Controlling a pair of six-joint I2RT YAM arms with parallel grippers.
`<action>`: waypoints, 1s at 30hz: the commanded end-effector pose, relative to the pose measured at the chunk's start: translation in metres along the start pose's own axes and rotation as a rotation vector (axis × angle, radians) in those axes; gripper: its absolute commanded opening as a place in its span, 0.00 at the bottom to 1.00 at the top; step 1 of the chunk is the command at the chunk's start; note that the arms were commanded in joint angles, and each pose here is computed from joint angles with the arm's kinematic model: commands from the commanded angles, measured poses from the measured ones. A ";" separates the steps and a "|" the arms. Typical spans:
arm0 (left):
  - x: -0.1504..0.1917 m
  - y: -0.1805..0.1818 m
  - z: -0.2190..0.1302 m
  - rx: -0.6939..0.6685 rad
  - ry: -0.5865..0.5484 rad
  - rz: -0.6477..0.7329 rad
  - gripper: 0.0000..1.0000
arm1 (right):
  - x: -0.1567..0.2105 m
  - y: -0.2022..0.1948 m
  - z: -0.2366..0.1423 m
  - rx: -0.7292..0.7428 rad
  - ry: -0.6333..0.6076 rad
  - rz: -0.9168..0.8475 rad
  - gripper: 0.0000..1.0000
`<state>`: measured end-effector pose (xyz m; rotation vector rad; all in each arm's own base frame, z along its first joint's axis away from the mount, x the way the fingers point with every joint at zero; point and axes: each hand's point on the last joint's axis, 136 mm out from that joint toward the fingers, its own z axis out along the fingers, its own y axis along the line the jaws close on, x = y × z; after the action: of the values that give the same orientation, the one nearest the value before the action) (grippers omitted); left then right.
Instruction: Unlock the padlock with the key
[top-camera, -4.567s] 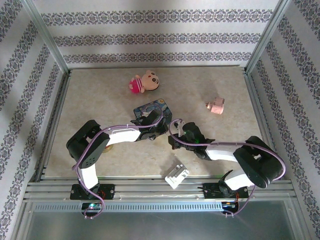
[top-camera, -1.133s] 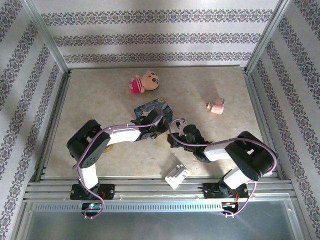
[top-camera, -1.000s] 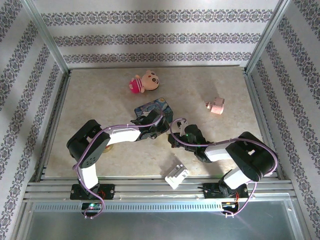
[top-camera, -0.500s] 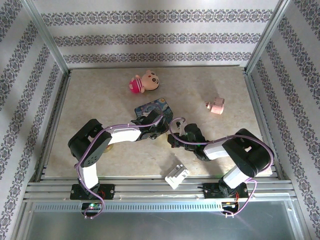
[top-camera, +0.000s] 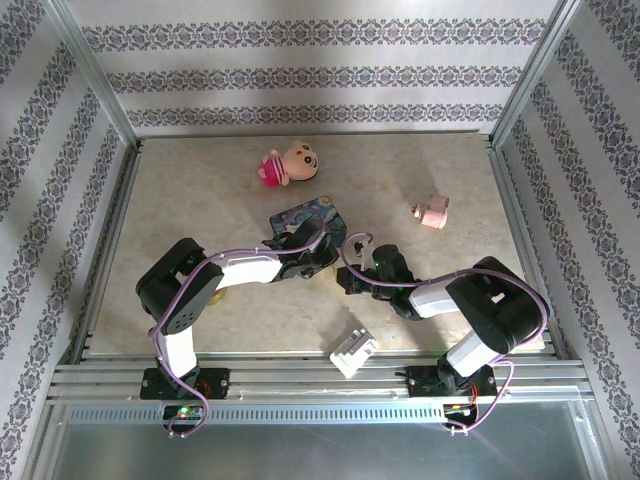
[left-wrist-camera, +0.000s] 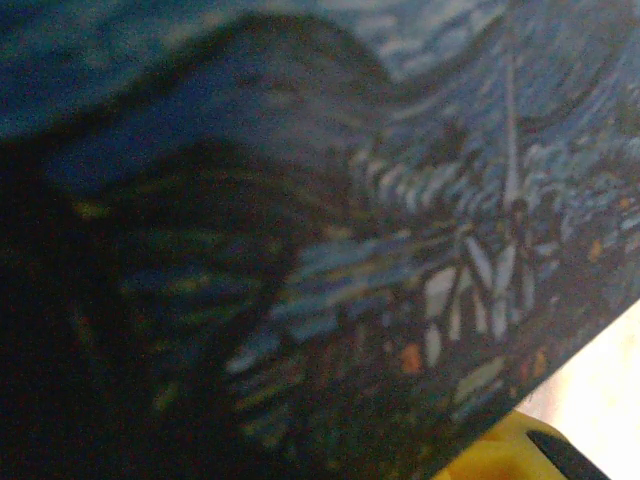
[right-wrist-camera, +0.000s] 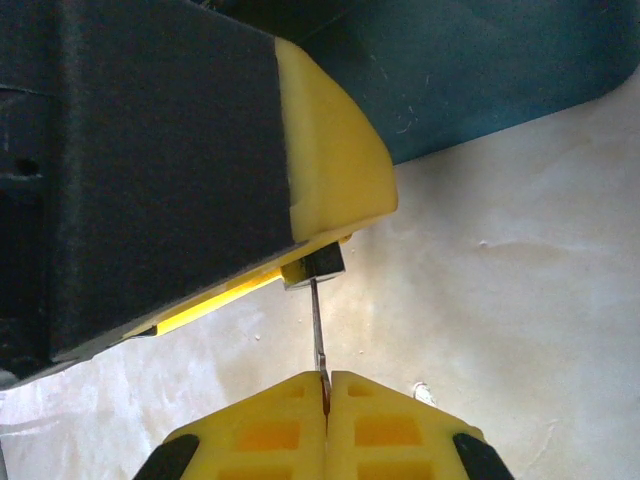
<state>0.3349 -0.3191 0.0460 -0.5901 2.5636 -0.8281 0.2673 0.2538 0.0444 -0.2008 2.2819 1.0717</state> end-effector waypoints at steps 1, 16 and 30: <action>0.015 -0.017 -0.005 0.052 0.068 -0.015 0.00 | -0.037 0.029 -0.001 -0.101 -0.114 -0.084 0.00; 0.017 -0.013 -0.004 0.036 0.080 -0.036 0.00 | -0.035 0.019 -0.004 -0.074 -0.148 -0.072 0.00; 0.017 -0.008 -0.006 -0.002 0.085 -0.038 0.00 | -0.034 0.007 -0.012 -0.007 -0.174 -0.066 0.00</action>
<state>0.3325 -0.3218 0.0472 -0.6245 2.5805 -0.8496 0.2671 0.2474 0.0442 -0.1839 2.2485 1.0488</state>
